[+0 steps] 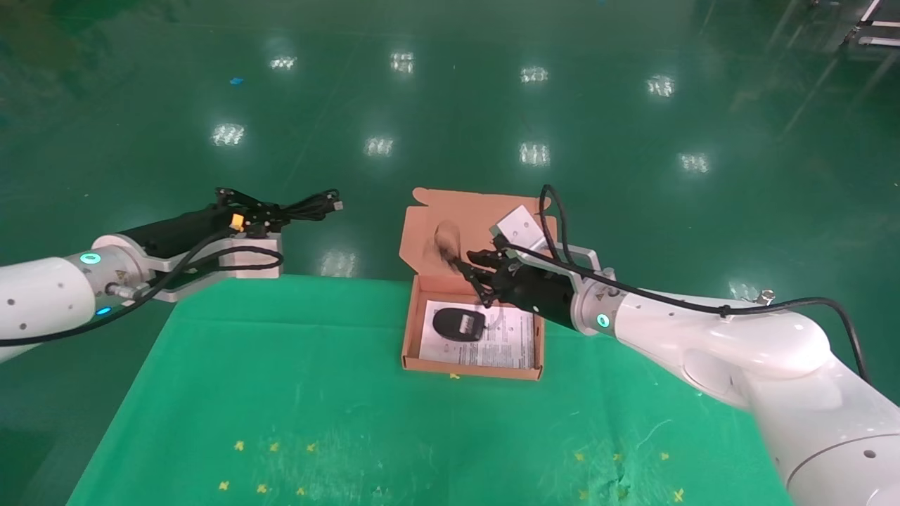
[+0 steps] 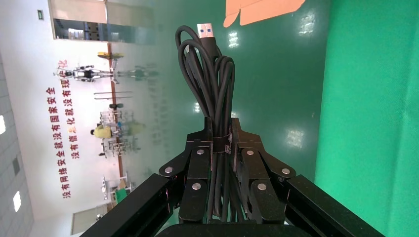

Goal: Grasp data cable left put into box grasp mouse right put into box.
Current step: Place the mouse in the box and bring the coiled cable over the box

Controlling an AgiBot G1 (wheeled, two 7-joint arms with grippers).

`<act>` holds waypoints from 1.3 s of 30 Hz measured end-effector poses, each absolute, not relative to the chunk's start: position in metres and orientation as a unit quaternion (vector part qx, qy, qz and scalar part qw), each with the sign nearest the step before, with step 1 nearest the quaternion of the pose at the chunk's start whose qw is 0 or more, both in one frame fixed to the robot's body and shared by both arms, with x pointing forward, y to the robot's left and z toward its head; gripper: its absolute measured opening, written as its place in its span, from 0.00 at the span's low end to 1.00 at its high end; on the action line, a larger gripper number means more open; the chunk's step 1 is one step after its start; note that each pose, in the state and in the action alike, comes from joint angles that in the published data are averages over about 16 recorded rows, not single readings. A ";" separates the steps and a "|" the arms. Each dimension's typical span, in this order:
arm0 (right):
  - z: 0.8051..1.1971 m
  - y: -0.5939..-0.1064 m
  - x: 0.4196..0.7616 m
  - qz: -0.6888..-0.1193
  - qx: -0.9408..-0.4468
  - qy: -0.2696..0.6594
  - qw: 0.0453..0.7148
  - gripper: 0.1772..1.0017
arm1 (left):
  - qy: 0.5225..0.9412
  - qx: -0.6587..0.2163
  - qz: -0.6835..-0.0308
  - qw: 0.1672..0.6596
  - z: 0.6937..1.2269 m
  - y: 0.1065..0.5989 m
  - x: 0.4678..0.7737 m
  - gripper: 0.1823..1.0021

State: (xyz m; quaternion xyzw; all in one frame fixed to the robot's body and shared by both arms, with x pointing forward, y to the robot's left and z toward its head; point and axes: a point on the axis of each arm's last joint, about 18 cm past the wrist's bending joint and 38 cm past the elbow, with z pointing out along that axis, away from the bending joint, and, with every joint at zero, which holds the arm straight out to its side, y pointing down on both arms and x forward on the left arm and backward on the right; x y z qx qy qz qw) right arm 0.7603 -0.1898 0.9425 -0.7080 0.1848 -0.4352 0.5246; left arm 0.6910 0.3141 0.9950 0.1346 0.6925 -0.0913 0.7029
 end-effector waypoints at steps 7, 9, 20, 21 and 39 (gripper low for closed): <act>0.949 -0.202 0.757 -0.442 -0.701 0.185 0.528 0.18 | 0.688 0.164 -0.097 0.700 0.983 0.286 0.695 0.08; 0.952 -0.209 0.756 -0.447 -0.696 0.187 0.530 0.22 | 0.686 0.177 -0.098 0.699 0.977 0.273 0.698 0.08; 0.973 -0.272 0.741 -0.495 -0.656 0.211 0.530 0.47 | 0.663 0.244 -0.095 0.701 0.933 0.189 0.719 0.08; 0.974 -0.278 0.738 -0.499 -0.653 0.213 0.529 0.51 | 0.661 0.249 -0.095 0.701 0.929 0.182 0.721 0.08; 0.970 -0.331 0.695 -0.527 -0.628 0.245 0.517 0.94 | 0.667 0.289 -0.090 0.681 0.863 0.102 0.742 0.08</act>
